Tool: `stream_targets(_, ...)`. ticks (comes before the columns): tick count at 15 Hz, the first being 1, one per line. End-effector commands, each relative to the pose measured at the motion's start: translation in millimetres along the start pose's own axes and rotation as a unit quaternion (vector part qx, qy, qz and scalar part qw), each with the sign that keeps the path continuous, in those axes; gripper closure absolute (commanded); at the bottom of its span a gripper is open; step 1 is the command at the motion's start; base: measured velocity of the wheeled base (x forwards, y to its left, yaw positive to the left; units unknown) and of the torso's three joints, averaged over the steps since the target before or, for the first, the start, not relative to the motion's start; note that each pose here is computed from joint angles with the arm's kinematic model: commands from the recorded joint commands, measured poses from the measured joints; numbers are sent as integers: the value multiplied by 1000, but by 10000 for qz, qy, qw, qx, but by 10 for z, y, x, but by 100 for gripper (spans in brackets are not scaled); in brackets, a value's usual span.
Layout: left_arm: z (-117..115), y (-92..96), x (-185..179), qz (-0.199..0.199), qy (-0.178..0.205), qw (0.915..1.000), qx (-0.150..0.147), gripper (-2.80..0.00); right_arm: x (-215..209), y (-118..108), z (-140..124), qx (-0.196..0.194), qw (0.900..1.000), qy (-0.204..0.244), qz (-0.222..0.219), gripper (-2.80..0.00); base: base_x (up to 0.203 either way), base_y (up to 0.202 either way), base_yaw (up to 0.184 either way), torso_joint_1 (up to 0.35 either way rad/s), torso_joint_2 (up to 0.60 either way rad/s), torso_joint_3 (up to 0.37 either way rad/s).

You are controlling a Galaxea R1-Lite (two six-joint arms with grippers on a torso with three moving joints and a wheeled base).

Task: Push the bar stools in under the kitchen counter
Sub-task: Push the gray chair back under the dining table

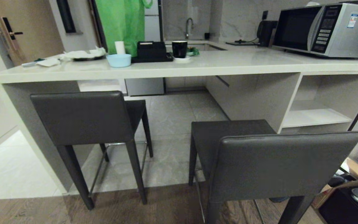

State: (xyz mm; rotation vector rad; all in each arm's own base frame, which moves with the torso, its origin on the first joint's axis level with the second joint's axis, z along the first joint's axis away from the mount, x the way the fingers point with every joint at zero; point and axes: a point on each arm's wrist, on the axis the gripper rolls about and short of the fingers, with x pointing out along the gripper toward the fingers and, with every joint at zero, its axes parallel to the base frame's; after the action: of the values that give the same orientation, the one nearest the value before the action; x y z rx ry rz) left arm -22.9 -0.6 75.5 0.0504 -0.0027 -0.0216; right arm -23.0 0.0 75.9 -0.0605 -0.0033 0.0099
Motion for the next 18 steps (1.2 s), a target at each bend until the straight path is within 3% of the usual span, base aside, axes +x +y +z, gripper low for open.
stream_targets(1,-7,0,4,0,19,10000,1,0,1,0,0,-4,10000,7,12,0,0,-190,0,1,2,2)
stream_targets(18,-4,0,4,-1,3,9999,-106,0,1,0,0,4,10000,7,12,0,0,-192,1,2,2,3)
